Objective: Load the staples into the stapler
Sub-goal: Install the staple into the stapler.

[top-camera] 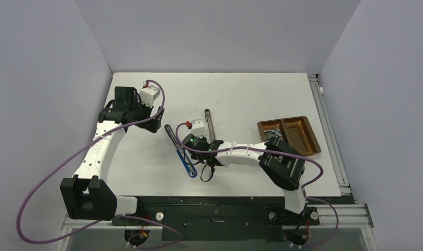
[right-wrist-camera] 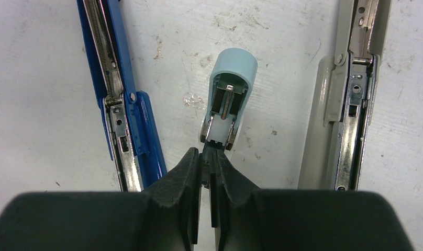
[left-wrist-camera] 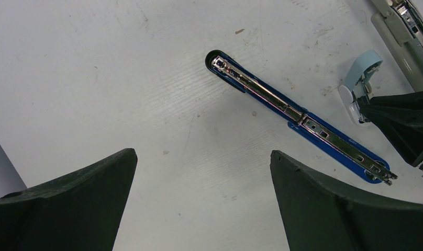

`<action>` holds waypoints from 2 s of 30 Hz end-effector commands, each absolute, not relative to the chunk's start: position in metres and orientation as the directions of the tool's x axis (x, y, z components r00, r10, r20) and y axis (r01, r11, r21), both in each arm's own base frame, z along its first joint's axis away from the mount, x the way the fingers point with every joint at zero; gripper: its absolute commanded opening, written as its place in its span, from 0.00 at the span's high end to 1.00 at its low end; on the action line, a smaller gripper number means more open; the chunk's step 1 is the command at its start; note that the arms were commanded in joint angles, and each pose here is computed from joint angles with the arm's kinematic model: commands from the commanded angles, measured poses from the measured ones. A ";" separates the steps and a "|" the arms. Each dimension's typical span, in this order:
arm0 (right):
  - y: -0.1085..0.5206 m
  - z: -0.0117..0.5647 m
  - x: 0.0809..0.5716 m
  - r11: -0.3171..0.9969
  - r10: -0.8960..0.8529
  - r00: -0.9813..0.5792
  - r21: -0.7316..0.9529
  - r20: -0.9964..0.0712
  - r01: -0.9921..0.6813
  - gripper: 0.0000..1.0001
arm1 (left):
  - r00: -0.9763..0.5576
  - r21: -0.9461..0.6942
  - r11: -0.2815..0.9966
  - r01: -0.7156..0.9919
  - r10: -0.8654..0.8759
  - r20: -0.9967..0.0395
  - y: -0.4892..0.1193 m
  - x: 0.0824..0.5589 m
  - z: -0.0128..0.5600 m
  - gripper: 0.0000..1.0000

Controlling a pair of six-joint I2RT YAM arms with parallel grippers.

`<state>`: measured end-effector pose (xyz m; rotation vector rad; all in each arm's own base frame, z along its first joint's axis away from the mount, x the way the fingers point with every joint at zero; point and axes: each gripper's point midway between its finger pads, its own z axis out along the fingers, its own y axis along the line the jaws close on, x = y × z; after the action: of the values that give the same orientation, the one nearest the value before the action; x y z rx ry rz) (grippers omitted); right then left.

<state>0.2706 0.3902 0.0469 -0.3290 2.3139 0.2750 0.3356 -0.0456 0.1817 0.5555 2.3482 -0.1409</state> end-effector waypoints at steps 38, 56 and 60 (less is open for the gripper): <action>0.392 0.076 0.278 0.932 -0.115 -0.631 0.137 -0.768 -0.336 0.91 | -0.595 0.090 0.904 0.418 0.348 -0.725 -0.043 0.352 0.206 0.02; 0.384 0.064 0.276 0.935 -0.127 -0.646 0.127 -0.752 -0.332 0.91 | -0.596 0.085 0.904 0.418 0.344 -0.725 -0.044 0.352 0.205 0.02; 0.386 0.073 0.278 0.932 -0.117 -0.634 0.137 -0.765 -0.336 0.91 | -0.598 0.082 0.904 0.420 0.344 -0.724 -0.044 0.351 0.205 0.02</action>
<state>0.2680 0.3776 0.0362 -0.3538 2.3321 0.2594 0.3357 -0.0451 0.1817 0.5568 2.3478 -0.1393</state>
